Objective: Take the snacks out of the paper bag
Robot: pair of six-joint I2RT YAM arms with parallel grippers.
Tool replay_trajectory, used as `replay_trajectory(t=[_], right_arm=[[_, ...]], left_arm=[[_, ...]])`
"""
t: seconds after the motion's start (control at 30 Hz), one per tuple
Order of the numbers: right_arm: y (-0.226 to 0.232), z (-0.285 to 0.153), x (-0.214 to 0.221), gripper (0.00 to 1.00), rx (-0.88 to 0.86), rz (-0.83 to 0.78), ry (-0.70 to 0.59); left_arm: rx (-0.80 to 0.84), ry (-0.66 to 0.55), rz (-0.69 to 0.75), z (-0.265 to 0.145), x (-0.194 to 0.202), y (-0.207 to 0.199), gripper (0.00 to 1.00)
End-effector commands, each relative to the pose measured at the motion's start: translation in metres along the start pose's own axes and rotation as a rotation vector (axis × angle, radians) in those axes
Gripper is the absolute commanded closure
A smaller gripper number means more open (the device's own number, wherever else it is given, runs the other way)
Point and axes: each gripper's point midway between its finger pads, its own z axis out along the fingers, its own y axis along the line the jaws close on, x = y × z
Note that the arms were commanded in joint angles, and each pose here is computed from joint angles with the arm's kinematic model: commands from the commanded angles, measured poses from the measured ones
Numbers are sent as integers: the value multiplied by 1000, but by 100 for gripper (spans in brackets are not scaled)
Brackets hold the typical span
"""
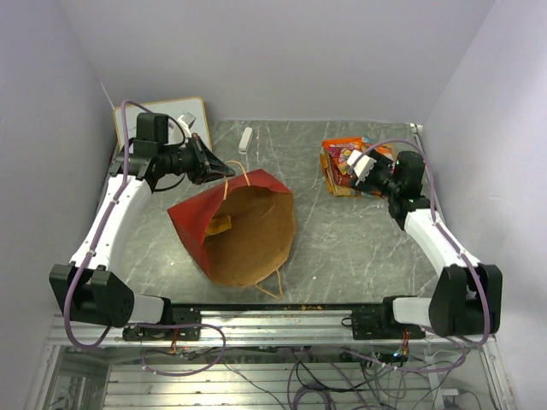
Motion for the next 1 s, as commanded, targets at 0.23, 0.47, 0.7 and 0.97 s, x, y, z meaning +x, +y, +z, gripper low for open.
replay_trajectory(t=[0.23, 0.47, 0.7, 0.97], right_arm=[[92, -48, -96, 44, -173, 392, -191], [180, -92, -150, 43, -335, 700, -350], [192, -129, -201, 43, -471, 756, -542], [235, -115, -257, 41, -617, 462, -600]], left_arm=[[80, -21, 42, -15, 13, -17, 93], [103, -69, 41, -16, 15, -14, 93], [101, -81, 26, -25, 26, -15, 93], [83, -72, 19, -26, 28, -15, 93]])
